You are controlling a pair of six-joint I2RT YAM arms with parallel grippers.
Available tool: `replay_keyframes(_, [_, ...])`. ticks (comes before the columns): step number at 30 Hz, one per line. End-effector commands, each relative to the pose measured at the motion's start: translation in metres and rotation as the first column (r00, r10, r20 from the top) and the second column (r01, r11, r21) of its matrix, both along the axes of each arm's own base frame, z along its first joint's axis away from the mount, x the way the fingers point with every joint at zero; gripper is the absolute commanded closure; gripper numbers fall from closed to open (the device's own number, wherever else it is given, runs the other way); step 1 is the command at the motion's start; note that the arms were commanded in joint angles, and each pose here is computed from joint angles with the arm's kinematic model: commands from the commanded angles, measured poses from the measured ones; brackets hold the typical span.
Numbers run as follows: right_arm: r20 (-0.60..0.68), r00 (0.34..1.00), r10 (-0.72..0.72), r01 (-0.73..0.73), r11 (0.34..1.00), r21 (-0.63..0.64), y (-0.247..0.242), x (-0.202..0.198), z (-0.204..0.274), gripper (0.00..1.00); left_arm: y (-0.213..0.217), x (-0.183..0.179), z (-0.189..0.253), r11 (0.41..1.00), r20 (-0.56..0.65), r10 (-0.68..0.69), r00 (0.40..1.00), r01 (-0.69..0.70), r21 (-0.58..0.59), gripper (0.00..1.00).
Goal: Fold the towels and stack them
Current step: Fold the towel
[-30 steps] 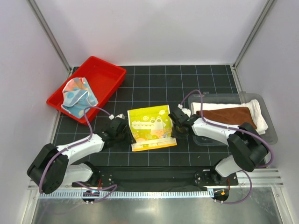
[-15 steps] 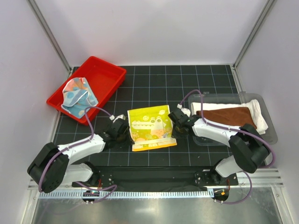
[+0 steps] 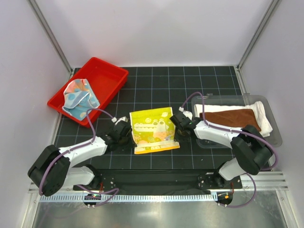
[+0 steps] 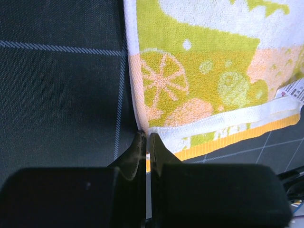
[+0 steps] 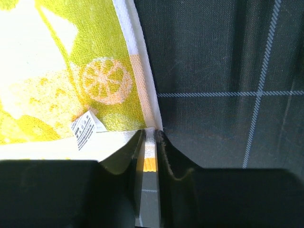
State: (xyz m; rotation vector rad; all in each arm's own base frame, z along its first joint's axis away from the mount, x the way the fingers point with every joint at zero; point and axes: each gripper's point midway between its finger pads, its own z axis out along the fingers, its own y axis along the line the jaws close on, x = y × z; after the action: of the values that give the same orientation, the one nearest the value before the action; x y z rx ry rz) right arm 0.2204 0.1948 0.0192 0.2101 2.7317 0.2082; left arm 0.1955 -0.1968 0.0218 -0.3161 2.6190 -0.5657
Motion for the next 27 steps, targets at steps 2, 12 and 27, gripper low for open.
replay_keyframes(2, [0.035,0.999,-0.005,0.004,1.0,0.003,0.004,0.007,0.005,0.91,-0.007,0.011,0.014,1.0,0.043,0.006,0.999,-0.005,-0.01,1.0])
replay_keyframes(12, [0.084,0.996,0.026,-0.024,0.999,-0.028,0.001,0.014,0.029,0.99,-0.007,0.017,0.027,1.0,0.03,0.021,0.999,-0.022,0.02,1.0])
replay_keyframes(27, [0.099,0.989,0.106,-0.106,0.994,0.004,0.008,0.01,0.073,0.99,-0.016,0.01,0.069,1.0,0.053,0.005,0.999,-0.003,-0.027,1.0])
